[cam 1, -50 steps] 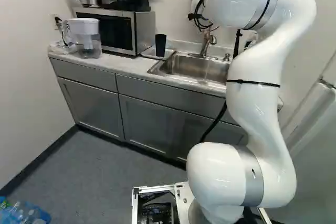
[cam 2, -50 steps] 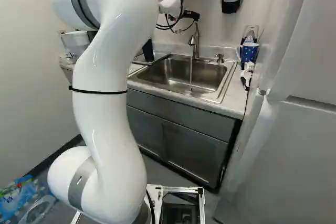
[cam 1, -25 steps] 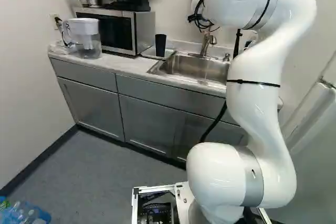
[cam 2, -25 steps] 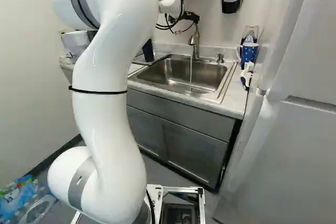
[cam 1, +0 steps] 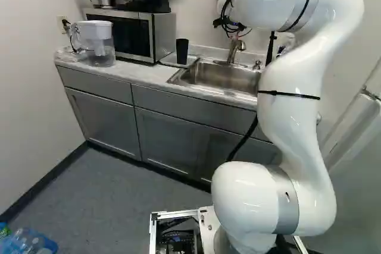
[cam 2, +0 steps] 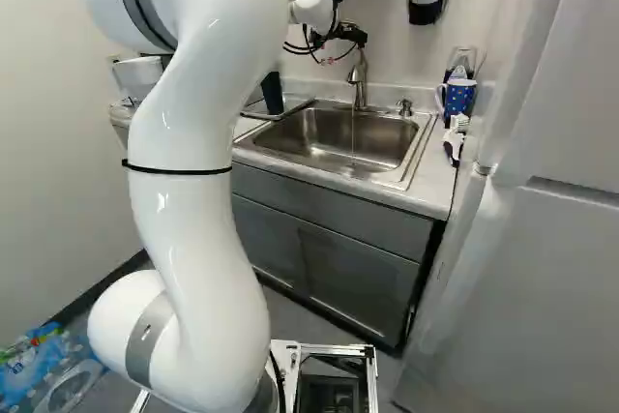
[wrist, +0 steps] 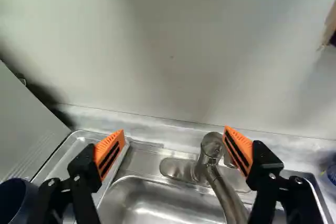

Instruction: Rinse the cup and place it in the tray

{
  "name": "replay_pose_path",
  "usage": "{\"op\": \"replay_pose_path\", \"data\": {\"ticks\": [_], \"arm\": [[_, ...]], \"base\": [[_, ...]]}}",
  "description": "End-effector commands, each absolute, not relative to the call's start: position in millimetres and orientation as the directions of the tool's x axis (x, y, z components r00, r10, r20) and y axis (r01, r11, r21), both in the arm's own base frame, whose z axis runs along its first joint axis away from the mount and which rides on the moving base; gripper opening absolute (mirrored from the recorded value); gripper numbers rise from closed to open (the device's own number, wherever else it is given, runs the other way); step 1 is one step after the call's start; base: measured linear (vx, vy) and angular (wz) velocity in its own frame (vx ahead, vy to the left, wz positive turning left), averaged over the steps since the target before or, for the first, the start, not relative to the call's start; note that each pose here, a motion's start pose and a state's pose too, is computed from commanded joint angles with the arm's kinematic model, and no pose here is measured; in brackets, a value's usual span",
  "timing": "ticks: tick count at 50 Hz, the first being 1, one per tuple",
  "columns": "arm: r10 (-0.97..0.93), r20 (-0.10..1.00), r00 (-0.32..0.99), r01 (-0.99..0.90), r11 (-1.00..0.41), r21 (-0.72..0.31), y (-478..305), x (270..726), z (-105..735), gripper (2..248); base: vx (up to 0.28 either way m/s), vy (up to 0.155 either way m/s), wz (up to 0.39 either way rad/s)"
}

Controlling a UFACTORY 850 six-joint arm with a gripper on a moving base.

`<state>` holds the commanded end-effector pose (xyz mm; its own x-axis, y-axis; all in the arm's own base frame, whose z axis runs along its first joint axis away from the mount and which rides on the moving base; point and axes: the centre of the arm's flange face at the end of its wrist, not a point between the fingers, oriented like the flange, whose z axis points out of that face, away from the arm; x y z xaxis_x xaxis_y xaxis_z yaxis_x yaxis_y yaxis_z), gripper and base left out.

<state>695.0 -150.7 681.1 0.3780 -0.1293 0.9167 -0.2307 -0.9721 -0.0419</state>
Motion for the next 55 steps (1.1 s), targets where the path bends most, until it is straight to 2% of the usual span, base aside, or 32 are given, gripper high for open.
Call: {"op": "replay_pose_path", "data": {"ticks": [25,55], "arm": [[-0.126,0.924,0.362,-0.229,-0.973,-0.042,-149.5,692.1,683.3,247],[-0.116,0.929,0.352,-0.209,-0.977,-0.043,-125.1,639.0,693.9,247]], "base": [[0.0,0.0,0.0],[0.0,0.0,0.0]]}}
